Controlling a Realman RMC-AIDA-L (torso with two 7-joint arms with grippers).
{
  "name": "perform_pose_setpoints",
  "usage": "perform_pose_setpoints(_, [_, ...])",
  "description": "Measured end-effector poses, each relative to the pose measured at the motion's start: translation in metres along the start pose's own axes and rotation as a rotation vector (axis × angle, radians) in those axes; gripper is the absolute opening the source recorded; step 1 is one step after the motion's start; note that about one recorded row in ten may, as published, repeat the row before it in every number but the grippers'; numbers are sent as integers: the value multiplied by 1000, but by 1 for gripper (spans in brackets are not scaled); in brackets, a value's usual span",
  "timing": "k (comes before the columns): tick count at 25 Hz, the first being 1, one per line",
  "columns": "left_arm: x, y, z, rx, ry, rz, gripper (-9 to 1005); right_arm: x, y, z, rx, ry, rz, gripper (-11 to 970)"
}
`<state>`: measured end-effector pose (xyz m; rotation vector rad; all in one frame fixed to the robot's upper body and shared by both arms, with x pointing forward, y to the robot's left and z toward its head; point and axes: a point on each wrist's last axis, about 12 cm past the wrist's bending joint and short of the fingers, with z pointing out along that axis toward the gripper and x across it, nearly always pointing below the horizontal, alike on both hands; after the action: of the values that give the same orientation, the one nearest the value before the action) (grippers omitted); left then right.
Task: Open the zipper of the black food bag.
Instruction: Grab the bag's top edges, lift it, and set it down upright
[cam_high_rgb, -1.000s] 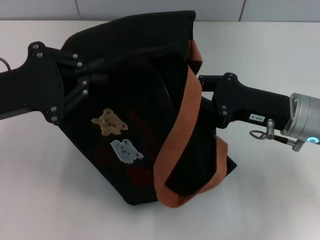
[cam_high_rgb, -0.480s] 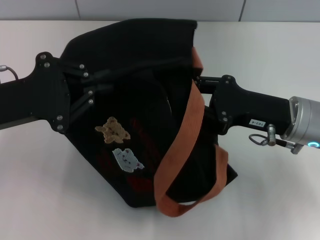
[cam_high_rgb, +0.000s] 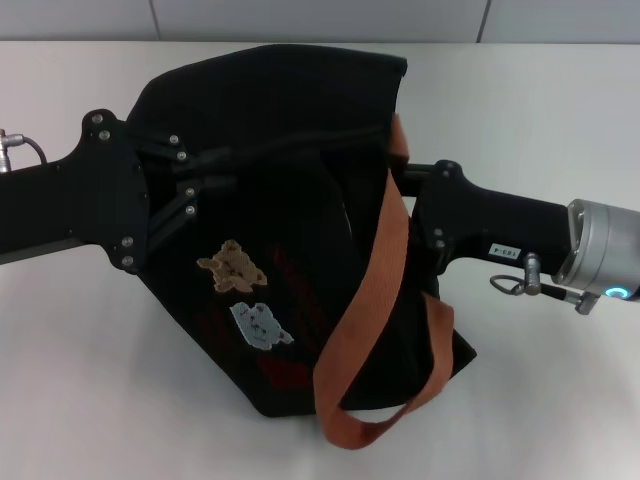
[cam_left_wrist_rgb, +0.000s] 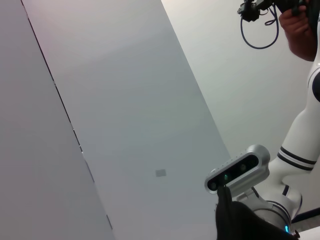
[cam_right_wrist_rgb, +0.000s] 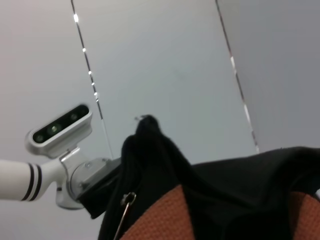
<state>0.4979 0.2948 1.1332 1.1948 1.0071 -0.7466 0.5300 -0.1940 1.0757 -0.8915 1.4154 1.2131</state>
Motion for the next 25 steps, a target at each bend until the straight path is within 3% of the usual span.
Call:
perform_pose_setpoints(8, [0,1,1,9,0,1,82,2,-2,5,-10,49,12,351])
perform_pose_setpoints(20, [0,2,3,12,0,2,83,3,-6,-3,74,-1,25,162])
perform_pose_setpoints(25, [1,0,2,3,-2,-4,83,6,-4,-11,108,-26,-41,95])
